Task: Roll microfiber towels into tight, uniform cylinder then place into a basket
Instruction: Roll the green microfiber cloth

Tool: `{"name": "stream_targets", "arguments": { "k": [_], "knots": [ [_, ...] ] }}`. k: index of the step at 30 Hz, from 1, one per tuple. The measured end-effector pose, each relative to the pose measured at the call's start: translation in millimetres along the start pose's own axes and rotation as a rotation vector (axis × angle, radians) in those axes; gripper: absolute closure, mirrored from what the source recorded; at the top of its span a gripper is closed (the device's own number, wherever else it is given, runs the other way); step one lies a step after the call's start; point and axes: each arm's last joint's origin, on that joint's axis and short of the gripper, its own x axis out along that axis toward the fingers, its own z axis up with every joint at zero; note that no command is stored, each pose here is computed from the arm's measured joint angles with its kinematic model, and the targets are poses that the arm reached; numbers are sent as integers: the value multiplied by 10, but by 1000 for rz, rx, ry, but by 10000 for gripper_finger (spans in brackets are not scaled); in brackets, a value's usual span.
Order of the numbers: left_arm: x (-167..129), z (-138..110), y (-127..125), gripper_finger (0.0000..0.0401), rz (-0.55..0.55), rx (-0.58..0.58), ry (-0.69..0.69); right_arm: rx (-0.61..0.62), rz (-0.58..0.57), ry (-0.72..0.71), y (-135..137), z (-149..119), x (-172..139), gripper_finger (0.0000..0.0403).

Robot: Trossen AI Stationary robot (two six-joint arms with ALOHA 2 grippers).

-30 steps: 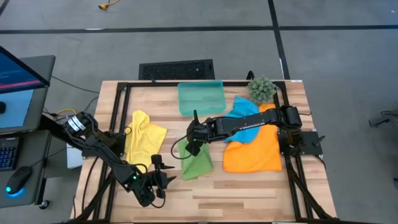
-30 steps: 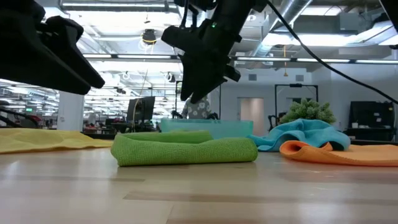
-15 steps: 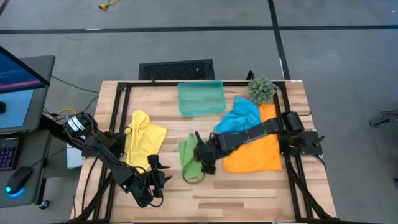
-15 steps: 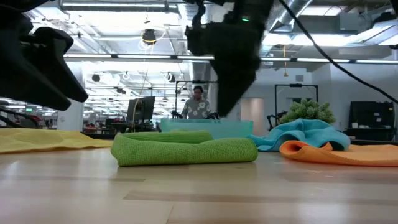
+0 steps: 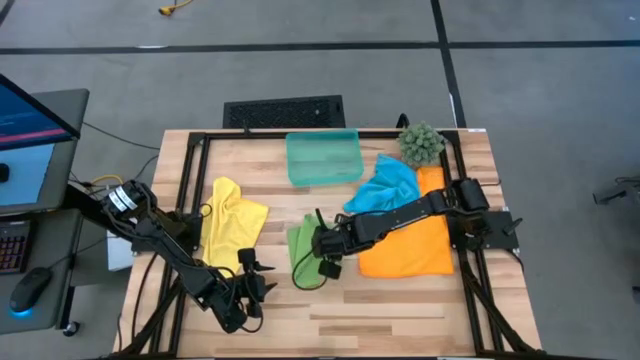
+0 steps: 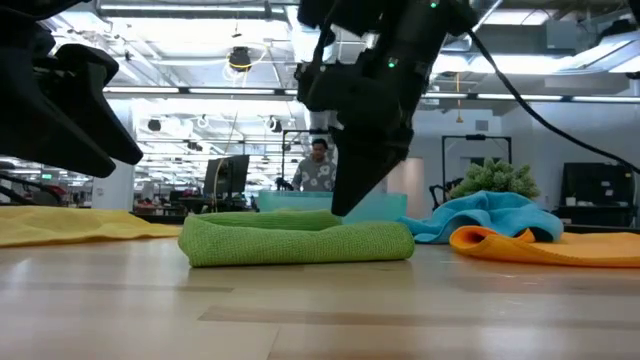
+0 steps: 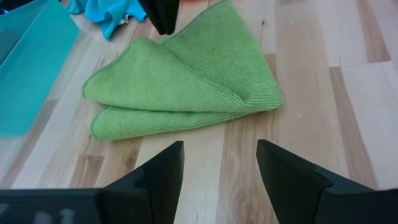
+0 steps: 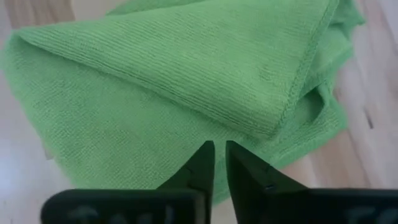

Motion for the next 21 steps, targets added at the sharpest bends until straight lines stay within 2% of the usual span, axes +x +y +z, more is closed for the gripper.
{"name": "stream_targets", "arguments": {
  "k": [3,10,15,21],
  "knots": [
    [1,0,1,205,0,0,0,12,38,20,-15,8,50,360],
    [1,-1,2,205,1,5,1,26,26,40,0,-33,253,393],
    [1,-1,2,205,2,4,1,38,38,-12,-1,30,236,393],
    [1,-1,2,205,1,6,1,65,-4,-66,-70,99,160,388]
  ]
}}
